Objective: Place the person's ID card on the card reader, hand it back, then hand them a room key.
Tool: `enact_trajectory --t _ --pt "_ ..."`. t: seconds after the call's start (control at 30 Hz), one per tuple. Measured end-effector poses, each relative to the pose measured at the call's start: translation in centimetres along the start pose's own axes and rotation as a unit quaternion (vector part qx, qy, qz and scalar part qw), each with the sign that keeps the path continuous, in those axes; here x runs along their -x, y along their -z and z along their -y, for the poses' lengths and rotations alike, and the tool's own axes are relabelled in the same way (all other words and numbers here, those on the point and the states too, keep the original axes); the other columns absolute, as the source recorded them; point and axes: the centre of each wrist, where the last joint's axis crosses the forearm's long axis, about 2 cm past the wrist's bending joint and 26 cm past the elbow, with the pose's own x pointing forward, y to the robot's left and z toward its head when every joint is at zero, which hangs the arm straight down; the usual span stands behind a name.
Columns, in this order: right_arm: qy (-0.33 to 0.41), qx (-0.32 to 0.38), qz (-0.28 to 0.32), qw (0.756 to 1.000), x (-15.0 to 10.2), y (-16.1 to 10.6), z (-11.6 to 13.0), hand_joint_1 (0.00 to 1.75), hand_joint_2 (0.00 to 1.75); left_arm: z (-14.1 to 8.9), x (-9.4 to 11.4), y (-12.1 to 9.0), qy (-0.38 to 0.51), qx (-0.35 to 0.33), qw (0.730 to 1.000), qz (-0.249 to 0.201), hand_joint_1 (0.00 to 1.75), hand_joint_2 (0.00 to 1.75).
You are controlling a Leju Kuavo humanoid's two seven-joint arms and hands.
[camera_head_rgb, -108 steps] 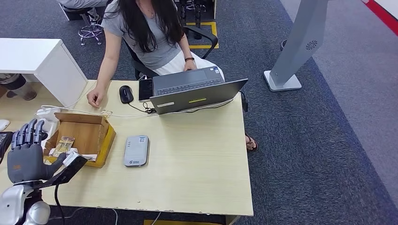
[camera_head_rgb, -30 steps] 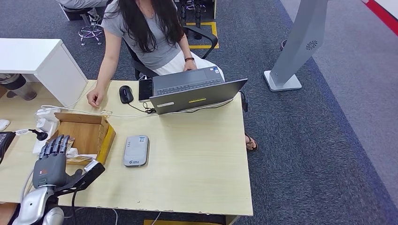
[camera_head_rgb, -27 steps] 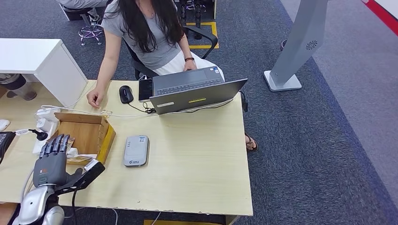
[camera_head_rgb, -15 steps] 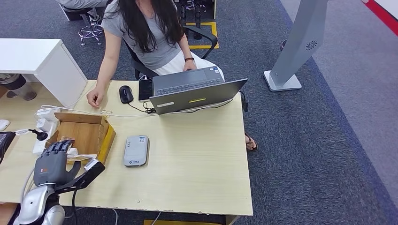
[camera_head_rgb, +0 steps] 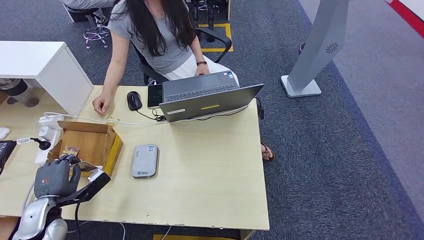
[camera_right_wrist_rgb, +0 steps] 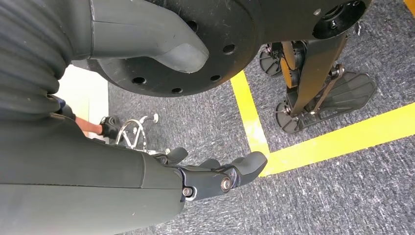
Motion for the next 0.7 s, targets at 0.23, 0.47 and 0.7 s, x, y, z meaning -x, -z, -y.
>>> enact_trajectory --t 0.23,0.47,0.7 --pt "0.0 0.0 0.0 1.0 0.0 0.0 0.0 0.0 1.75 -0.1 0.2 0.1 -0.003 -0.001 1.0 0.005 1.75 1.75" --pt "-0.007 0.0 0.001 1.0 0.0 0.0 0.0 0.0 1.75 -0.8 0.1 1.3 -0.011 -0.038 0.999 0.02 1.75 1.75" --pt "-0.017 -0.002 0.002 1.0 -0.1 0.0 0.0 0.0 1.75 -3.1 -0.3 4.6 -0.009 -0.095 0.995 0.032 1.75 1.75"
